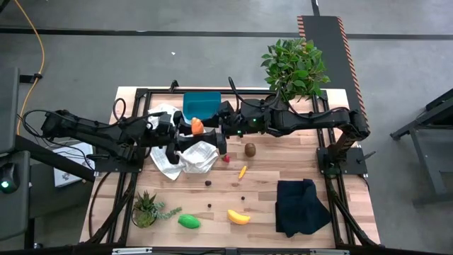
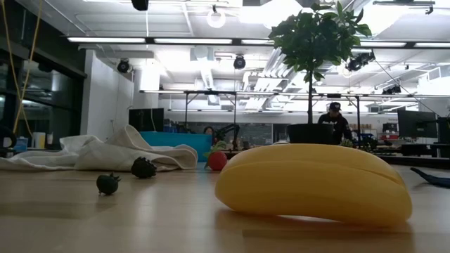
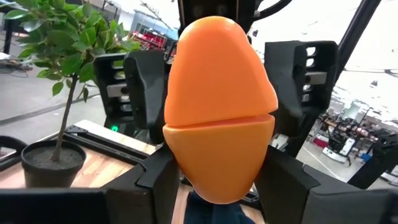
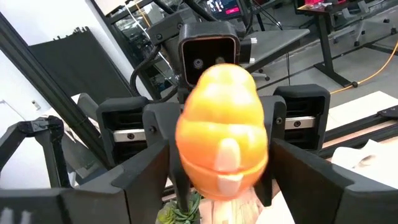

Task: Pick and placing Produce into tupperware
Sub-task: Put the yellow croissant into the blue bin

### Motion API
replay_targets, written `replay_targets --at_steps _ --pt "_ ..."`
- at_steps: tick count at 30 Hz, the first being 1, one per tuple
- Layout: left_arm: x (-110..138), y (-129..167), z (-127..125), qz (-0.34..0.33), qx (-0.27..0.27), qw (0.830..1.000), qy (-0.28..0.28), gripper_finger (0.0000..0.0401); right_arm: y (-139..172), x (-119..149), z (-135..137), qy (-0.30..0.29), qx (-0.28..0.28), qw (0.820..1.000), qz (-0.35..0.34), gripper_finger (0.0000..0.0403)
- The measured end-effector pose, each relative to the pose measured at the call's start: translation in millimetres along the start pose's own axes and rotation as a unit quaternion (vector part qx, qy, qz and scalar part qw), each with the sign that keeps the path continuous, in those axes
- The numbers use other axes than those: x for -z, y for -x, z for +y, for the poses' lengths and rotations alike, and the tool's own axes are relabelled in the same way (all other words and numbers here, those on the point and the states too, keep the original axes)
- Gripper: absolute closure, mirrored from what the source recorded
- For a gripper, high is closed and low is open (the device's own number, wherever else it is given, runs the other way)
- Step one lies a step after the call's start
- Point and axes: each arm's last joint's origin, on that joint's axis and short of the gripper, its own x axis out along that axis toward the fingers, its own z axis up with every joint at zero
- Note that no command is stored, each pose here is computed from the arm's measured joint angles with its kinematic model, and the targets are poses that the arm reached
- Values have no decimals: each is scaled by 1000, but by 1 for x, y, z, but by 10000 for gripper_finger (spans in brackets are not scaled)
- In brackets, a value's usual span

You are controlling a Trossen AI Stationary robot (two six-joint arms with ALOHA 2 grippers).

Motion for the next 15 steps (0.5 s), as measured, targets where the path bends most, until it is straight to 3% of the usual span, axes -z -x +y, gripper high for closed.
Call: replay_targets --at_steps 7,15 --pt "0 0 0 0 0 1000 0 245 0 0 0 -8 -1 1000 0 115" --pt "1 0 0 4 -1 1000 -1 229 0 -2 1 -7 -4 1000 -8 114"
